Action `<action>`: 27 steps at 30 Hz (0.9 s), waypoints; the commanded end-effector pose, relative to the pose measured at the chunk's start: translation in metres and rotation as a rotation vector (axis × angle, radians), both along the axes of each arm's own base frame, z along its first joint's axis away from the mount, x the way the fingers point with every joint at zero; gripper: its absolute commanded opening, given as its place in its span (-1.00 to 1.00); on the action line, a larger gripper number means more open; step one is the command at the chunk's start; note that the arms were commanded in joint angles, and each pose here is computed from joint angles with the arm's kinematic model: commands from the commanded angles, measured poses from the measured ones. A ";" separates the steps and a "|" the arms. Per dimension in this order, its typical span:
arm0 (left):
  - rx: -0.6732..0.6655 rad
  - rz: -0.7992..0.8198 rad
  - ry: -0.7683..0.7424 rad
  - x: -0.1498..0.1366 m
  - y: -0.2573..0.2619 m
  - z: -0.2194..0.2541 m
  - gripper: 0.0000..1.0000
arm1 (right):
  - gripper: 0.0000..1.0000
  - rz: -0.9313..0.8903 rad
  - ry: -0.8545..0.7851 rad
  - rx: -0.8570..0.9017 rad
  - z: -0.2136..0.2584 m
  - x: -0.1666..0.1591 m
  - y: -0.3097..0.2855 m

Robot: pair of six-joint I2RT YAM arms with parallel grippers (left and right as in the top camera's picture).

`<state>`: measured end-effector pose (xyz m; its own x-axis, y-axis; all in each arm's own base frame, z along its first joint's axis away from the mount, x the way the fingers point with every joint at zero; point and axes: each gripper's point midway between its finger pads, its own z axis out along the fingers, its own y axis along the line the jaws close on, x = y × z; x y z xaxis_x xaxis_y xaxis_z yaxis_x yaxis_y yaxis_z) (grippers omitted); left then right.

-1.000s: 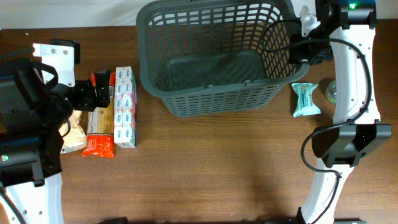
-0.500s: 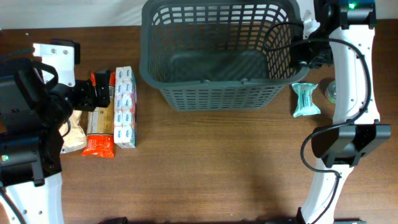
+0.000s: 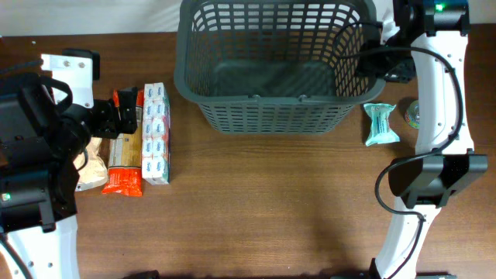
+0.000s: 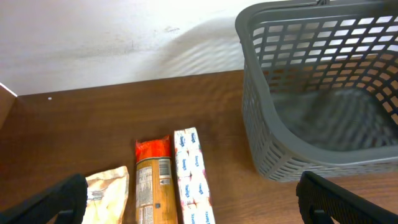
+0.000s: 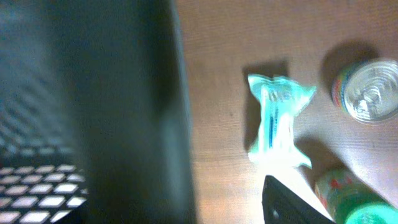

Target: Pack container

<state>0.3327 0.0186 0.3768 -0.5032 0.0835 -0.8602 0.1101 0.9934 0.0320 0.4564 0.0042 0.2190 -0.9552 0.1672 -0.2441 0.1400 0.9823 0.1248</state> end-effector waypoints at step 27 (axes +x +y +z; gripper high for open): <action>-0.073 -0.030 0.189 0.011 -0.005 -0.048 0.99 | 0.97 -0.713 -0.733 -0.343 0.282 -0.197 -0.175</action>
